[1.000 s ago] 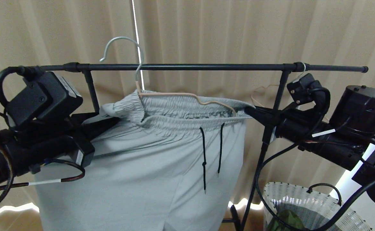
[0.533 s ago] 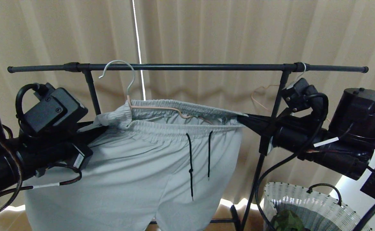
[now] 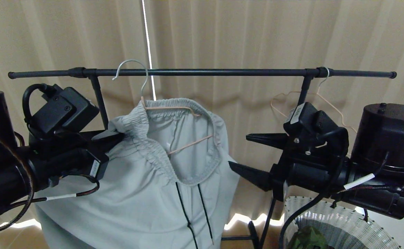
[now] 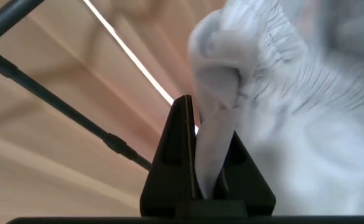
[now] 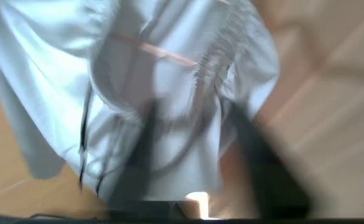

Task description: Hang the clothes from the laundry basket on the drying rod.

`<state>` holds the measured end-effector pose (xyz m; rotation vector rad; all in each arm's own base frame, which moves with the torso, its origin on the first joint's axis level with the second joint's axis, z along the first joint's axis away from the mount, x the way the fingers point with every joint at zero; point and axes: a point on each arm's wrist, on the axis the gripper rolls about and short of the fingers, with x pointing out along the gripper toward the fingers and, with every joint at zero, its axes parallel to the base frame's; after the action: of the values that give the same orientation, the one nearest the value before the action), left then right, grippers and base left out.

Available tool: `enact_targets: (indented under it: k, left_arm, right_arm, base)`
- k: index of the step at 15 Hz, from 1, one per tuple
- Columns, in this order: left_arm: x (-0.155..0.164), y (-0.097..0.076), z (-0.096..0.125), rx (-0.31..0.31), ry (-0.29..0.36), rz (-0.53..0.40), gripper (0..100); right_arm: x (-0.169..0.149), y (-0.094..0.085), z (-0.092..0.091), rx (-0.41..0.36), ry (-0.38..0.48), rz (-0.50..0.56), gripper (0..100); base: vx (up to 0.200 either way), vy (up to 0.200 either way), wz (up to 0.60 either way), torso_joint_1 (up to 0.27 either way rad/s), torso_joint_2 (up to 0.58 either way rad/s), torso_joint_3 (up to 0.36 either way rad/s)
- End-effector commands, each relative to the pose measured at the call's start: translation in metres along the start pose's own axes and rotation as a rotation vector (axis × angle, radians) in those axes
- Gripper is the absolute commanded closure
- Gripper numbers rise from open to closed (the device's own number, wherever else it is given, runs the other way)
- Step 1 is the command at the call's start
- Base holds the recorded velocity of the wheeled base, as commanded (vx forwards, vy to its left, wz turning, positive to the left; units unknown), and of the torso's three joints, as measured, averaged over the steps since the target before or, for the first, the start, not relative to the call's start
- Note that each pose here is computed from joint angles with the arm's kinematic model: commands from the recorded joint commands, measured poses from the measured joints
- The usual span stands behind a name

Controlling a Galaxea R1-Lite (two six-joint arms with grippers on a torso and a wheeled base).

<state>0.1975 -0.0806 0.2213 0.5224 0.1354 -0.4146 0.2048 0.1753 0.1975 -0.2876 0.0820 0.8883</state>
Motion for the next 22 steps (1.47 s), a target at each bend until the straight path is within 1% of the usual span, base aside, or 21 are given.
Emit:
enact_targets:
  k: [1,2,4,7,10,11,13,16,20,22]
  left_arm:
    - [0.001,-0.001,-0.001,0.002,0.002,-0.007,100]
    - [0.001,-0.002,-0.002,0.002,0.004,-0.009,100]
    - [0.001,-0.009,-0.003,0.010,-0.016,-0.033,100]
    - [0.000,-0.021,-0.002,0.061,-0.061,-0.065,100]
    - [-0.001,-0.025,-0.001,0.089,-0.074,-0.081,100]
    - [-0.002,-0.029,0.002,0.094,-0.090,-0.096,100]
    - [-0.004,-0.034,0.005,0.101,-0.109,-0.122,100]
    - [-0.006,-0.040,0.008,0.108,-0.126,-0.150,100]
    - [-0.010,-0.041,0.008,0.130,-0.136,-0.154,100]
    - [-0.011,-0.041,0.009,0.130,-0.141,-0.153,100]
  right_arm:
    - [0.003,0.001,0.005,-0.043,-0.017,0.007,0]
    - [0.005,0.000,0.007,-0.062,-0.025,0.005,0]
    - [0.016,-0.003,0.013,-0.085,-0.040,-0.002,0]
    - [0.036,-0.009,0.021,-0.135,-0.057,-0.031,0]
    - [0.056,-0.015,0.028,-0.142,-0.069,-0.070,0]
    - [0.065,-0.018,0.029,-0.142,-0.073,-0.078,0]
    - [0.075,-0.020,0.027,-0.142,-0.062,-0.097,0]
    - [0.082,-0.026,0.027,-0.140,-0.061,-0.122,0]
    - [0.082,-0.028,0.029,-0.144,-0.067,-0.129,0]
    - [0.082,-0.028,0.027,-0.143,-0.064,-0.128,0]
  base:
    - [0.000,0.000,0.00,0.000,0.00,0.000]
    - [0.000,0.000,0.00,0.000,0.00,0.000]
    - [0.000,0.000,0.00,0.000,0.00,0.000]
    - [0.000,0.000,0.00,0.000,0.00,0.000]
    - [0.000,0.000,0.00,0.000,0.00,0.000]
    - [0.000,0.000,0.00,0.000,0.00,0.000]
    - [0.000,0.000,0.00,0.000,0.00,0.000]
    - [0.000,0.000,0.00,0.000,0.00,0.000]
    - [0.000,0.000,0.00,0.000,0.00,0.000]
    - [0.000,0.000,0.00,0.000,0.00,0.000]
